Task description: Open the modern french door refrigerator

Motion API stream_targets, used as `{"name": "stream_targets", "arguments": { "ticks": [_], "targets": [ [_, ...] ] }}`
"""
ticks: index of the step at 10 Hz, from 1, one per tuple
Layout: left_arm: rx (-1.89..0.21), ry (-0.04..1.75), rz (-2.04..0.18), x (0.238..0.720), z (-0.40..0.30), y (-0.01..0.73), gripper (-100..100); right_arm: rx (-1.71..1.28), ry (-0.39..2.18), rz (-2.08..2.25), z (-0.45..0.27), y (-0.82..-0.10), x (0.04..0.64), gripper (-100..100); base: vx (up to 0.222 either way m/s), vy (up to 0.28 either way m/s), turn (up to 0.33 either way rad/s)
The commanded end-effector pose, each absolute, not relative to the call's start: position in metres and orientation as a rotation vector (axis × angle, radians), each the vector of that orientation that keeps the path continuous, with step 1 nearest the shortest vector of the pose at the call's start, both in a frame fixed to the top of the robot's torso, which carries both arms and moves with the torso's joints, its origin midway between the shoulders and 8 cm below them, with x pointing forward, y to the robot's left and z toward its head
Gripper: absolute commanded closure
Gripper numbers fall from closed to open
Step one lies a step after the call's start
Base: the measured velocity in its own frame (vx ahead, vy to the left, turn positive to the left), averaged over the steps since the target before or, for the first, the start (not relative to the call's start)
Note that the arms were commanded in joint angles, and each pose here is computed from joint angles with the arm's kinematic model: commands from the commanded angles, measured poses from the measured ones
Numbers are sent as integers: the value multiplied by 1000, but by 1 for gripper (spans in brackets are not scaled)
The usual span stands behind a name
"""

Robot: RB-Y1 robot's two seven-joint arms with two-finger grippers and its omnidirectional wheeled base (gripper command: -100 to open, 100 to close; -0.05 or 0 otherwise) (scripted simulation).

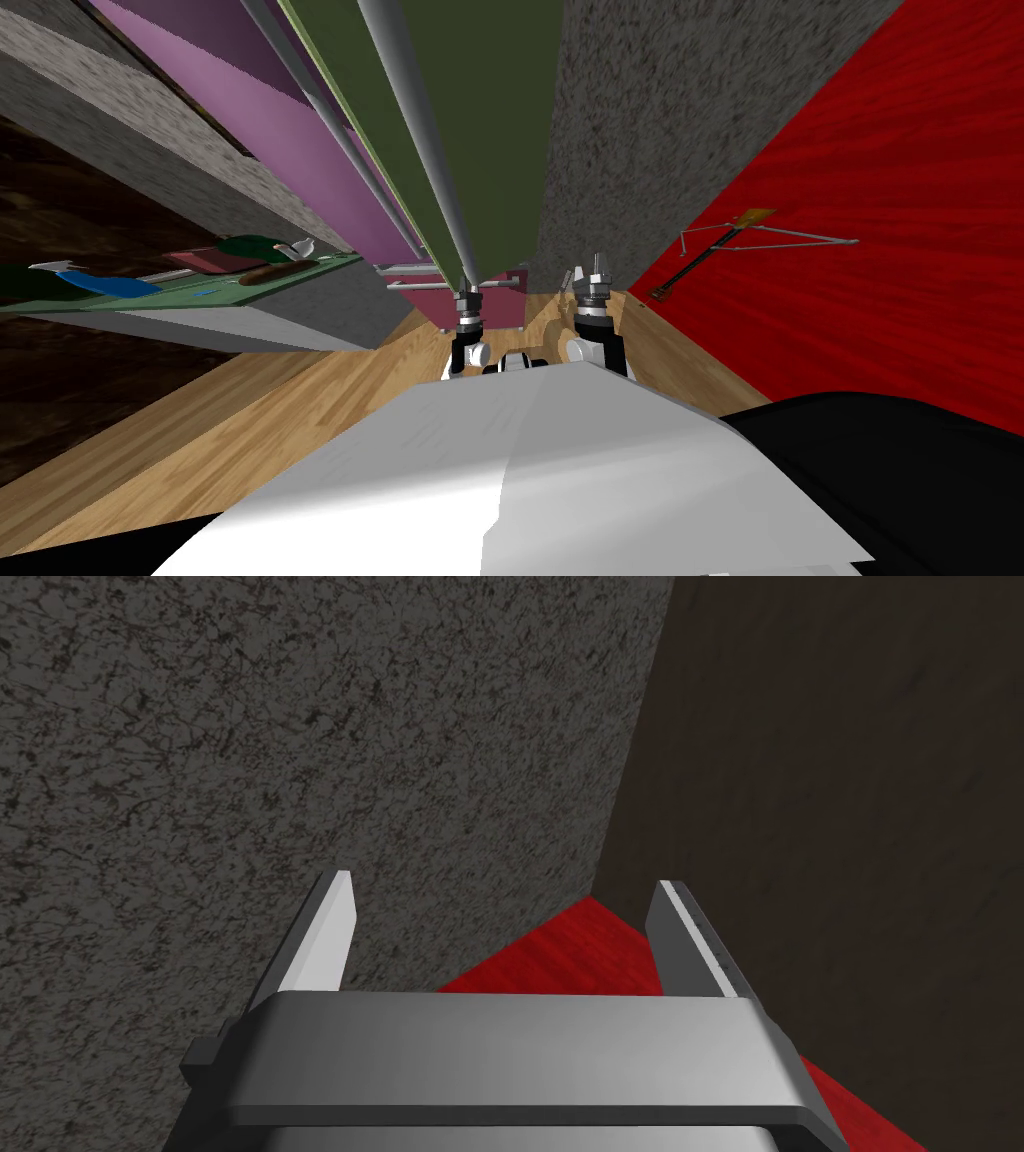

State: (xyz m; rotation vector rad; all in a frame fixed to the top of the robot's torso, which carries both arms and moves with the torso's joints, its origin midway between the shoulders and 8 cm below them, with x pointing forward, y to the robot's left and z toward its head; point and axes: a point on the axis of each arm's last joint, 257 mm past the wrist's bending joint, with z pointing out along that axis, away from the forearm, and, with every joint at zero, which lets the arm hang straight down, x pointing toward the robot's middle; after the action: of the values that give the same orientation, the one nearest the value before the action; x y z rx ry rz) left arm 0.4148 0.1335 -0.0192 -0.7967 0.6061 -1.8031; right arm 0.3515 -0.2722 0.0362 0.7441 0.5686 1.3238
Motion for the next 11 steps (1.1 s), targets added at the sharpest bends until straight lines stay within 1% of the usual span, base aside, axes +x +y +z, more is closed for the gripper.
{"name": "stream_targets", "arguments": {
  "ticks": [1, 3, 4, 5, 7, 11],
  "targets": [
    [-754, 561, -1833, 412, 4, 131, 100, 744, 569, 1324, 36, -272, 351, 0, 11, 28, 19],
    [-752, 548, -1815, 410, 6, 138, 100, 744, 569, 1324, 36, -272, 351, 0, -4, -42, 46],
    [-788, 587, -1803, 414, -13, 135, 100, 744, 568, 1324, 36, -272, 351, 0, -16, -50, 71],
    [-793, 572, -1779, 411, -14, 145, 100, 744, 568, 1324, 36, -272, 352, 0, -32, -123, 115],
    [-789, 541, -1745, 404, -9, 161, 100, 744, 568, 1324, 36, -272, 352, 0, -17, -295, 202],
    [-783, 496, -1693, 392, -1, 183, 100, 744, 568, 1324, 36, -272, 352, 0, -32, -257, 134]
  ]
}}
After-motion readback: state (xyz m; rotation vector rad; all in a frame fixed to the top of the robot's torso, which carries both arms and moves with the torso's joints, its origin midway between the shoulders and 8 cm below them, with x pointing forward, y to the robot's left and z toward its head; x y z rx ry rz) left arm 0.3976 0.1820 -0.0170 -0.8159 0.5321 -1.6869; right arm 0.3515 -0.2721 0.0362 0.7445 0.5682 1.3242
